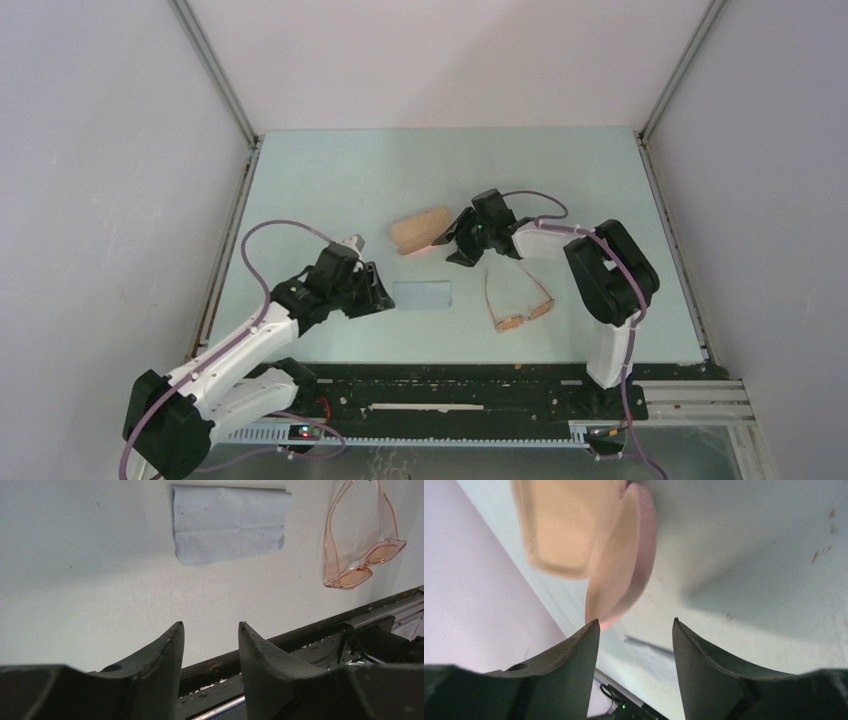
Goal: Organize the sunglasses
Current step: Move the sunglasses case at the center of the board, then pick up the glasses cleaning cloth from the center of the board.
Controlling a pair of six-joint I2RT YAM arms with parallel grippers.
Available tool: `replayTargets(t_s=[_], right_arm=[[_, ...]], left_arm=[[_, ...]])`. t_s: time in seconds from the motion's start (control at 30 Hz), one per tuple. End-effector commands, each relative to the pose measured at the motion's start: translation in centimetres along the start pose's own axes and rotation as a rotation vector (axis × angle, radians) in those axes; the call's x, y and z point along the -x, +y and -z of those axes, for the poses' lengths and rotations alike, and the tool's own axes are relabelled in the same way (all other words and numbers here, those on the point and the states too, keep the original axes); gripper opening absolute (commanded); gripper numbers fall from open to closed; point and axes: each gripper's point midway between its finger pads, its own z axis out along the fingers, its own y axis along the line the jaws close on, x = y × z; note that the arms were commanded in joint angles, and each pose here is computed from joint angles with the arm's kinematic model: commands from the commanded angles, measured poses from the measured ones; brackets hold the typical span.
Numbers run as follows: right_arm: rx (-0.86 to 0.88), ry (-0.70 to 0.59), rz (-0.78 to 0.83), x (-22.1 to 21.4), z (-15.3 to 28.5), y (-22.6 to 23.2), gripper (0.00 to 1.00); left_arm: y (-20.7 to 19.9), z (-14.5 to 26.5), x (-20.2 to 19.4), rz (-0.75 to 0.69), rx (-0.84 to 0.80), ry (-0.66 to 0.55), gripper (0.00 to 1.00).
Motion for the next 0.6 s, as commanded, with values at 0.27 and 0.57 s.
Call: replayTargets(t_s=[0.27,0.57], right_arm=[[-0.03,-0.121,0.425,-1.9,8.9,0.2,0.65],[-0.095,-0.03,0.529,-6.6,8.3,-5.2,0.6]], left_arm=[[-0.1,-2.4,2.9,0.019,0.021,-0.061,0.52],[0.4,-5.1,2.8,0.061,0.025,-0.028,0.51]])
